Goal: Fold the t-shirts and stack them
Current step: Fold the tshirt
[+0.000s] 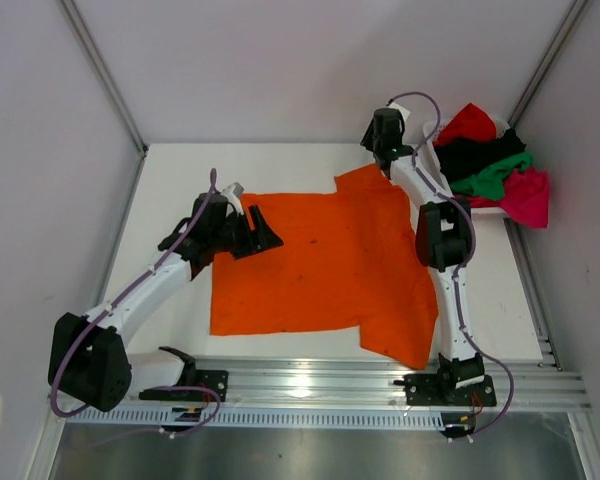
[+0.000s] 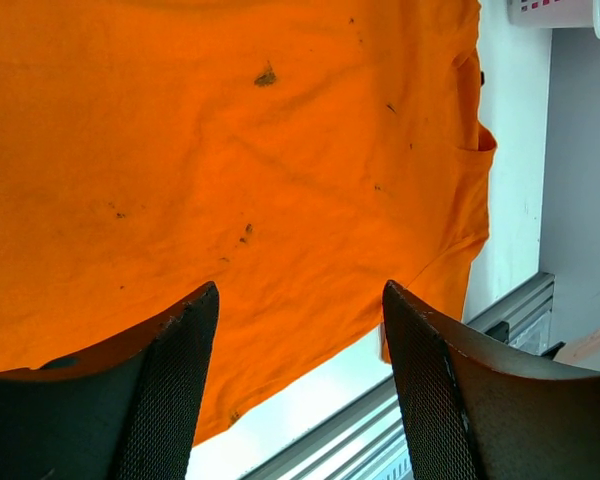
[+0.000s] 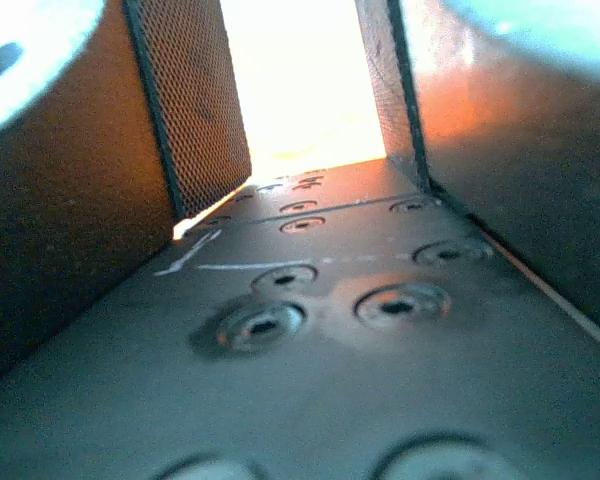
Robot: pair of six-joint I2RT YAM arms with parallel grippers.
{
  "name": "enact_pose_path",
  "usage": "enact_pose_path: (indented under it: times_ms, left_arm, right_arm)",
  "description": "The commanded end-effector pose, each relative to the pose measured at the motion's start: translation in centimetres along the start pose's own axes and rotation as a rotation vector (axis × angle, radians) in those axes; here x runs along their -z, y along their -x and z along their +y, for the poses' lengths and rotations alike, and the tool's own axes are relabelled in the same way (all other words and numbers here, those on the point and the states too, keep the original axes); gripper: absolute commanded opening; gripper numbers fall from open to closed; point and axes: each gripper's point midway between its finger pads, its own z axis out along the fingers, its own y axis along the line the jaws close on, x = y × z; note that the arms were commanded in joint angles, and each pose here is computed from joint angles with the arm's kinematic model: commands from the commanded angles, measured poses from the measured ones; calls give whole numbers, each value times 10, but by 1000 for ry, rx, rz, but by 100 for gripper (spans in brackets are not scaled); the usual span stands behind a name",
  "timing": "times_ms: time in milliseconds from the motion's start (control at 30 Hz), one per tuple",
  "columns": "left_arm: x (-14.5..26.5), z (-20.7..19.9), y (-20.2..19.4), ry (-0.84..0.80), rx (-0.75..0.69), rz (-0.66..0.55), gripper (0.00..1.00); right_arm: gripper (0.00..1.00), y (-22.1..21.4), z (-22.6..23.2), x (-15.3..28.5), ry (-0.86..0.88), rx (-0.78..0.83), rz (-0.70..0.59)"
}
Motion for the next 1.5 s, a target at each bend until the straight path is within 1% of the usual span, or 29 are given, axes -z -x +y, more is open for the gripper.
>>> enact_pose_path:
  times_ms: [0,33,200,267,500,567,833,1000,1200,1467]
  left_arm:
    - [6,-2,1,-10,-17,-22,70]
    - [7,-2,1,-9,-18,-26,70]
    - [5,0,-1,-6,-13,-19,70]
    - [3,-1,-1,-12,-10,-17,70]
    - [-1,-2,-6,-27,1,2,69]
    - [0,-2,-7,-28,-1,1,69]
    - [2,1,-10,-14,-3,1,69]
    - [-1,3,-12,-9,0,11,69]
    - [-2,-2,-9,-19,-1,11,69]
    - [7,-10,-6,-27,-17,-10,69]
  right_arm:
    - [41,-30,-20,-9,-26,116,96]
    - [41,-39,-26,-9,-41,137,109]
    - [41,-50,-54,-8,-152,268,119]
    - [42,-53,-63,-7,-189,295,124]
    - [42,-56,-75,-7,-243,384,115]
    - [42,-59,-75,-8,-244,421,115]
    - [41,-75,-80,-16,-218,485,124]
    - [41,-82,-69,-17,-162,539,140]
    - [41,-76,-59,-17,-122,543,149]
    - [41,-80,-54,-19,-102,544,165]
